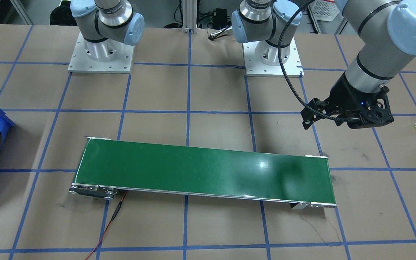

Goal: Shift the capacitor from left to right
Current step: 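Lift the capacitor with the right gripper and carry it over the blue bin, then open the right gripper to drop the capacitor onto the white foam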

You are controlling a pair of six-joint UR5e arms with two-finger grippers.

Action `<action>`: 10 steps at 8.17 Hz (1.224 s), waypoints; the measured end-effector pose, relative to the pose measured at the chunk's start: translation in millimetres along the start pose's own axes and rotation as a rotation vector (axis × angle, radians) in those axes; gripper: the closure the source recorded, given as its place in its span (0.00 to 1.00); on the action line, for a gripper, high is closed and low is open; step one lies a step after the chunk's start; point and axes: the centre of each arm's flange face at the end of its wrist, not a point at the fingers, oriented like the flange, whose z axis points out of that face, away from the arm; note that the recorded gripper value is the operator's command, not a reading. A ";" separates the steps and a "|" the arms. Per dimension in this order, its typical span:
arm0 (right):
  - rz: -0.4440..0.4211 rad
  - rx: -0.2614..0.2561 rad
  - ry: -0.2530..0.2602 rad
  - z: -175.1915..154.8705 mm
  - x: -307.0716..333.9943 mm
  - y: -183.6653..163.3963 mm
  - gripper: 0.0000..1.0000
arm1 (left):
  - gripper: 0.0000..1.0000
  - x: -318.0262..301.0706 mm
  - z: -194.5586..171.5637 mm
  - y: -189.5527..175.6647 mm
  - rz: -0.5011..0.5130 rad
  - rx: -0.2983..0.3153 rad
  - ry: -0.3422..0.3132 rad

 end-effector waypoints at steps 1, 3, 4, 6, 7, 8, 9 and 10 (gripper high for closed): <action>-0.052 0.010 0.027 -4.3 47.3 9.2 1.00 | 0.00 -0.2 0.1 -0.1 0.002 0.001 -0.001; -0.125 0.004 0.040 18.1 138.0 34.6 1.00 | 0.00 -0.3 -0.5 -0.8 0.008 0.007 0.000; -0.145 -0.007 0.029 47.5 171.8 42.8 1.00 | 0.00 -0.3 -1.3 -0.9 0.009 0.010 0.000; -0.147 -0.034 -0.004 110.2 191.0 52.0 0.82 | 0.00 0.8 -2.3 -1.1 0.010 0.014 0.001; -0.145 -0.039 -0.010 132.6 189.2 55.7 0.14 | 0.00 1.3 -2.4 -1.7 0.011 0.015 0.003; -0.146 -0.043 -0.014 144.4 187.6 58.5 0.00 | 0.00 1.5 -2.8 -2.1 0.013 0.016 0.003; -0.148 -0.042 -0.012 144.4 187.4 60.8 0.00 | 0.00 1.4 -2.5 -2.5 0.014 0.015 0.002; -0.142 -0.027 -0.005 131.6 189.0 65.4 0.00 | 0.00 1.2 -2.9 -3.2 0.016 0.016 0.000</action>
